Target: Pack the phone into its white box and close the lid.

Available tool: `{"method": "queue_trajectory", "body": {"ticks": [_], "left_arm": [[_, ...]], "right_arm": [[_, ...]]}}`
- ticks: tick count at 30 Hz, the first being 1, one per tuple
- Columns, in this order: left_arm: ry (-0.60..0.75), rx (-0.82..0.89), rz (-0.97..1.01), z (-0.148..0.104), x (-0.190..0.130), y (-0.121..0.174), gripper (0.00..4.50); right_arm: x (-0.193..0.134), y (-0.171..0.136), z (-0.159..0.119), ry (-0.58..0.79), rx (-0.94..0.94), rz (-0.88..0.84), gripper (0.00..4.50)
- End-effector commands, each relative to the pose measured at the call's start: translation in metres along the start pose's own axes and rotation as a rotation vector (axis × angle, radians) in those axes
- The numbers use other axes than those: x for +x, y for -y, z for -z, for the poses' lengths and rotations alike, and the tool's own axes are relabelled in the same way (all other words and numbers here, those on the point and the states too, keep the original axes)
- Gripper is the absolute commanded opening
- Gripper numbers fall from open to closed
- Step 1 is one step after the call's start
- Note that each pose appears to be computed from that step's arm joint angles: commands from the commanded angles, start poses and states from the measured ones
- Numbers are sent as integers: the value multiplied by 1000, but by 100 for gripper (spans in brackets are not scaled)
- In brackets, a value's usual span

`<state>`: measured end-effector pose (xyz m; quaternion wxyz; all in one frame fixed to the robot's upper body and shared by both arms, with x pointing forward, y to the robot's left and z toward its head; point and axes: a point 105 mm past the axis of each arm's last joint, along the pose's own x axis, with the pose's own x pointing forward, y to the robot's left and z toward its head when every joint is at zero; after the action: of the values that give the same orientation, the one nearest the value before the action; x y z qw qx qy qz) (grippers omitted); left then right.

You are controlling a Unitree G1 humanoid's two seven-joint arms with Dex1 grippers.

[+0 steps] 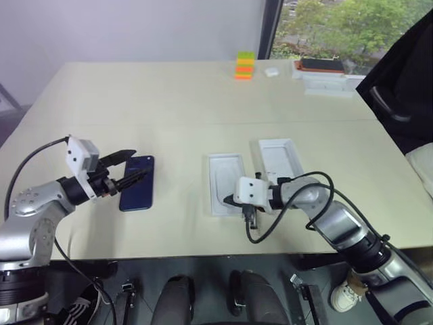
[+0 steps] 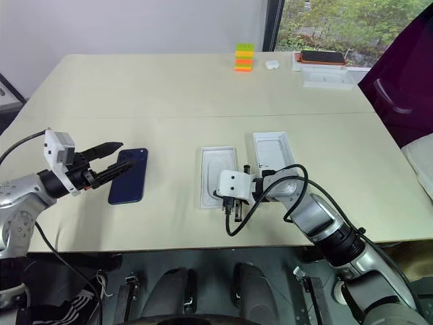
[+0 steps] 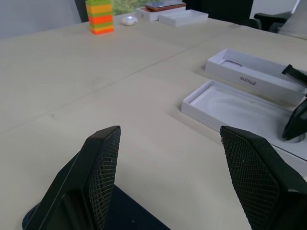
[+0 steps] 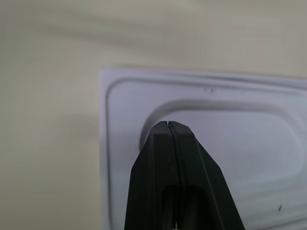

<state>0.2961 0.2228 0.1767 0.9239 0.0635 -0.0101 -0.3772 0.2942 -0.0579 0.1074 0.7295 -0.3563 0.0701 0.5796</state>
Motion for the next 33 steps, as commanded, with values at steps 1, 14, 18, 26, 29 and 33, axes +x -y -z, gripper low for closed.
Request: {"method": "queue_trajectory", "body": {"ticks": [1, 14, 18, 26, 29, 33], "left_arm": [[21, 41, 4, -8, 2, 1, 350], [25, 67, -21, -10, 5, -3, 350], [30, 65, -18, -11, 5, -3, 350], [33, 62, -9, -11, 4, -5, 350], [33, 58, -4, -11, 5, -3, 350], [26, 53, 1, -9, 5, -2, 350]], "right_arm": [[3, 10, -11, 42, -31, 58, 2], [12, 25, 6, -35, -106, 137, 2], [11, 22, 2, -13, -101, 118, 2], [-6, 52, -11, -5, -163, 215, 2], [-1, 57, -9, -20, -179, 241, 2], [6, 54, 4, -84, -232, 233, 2]]}}
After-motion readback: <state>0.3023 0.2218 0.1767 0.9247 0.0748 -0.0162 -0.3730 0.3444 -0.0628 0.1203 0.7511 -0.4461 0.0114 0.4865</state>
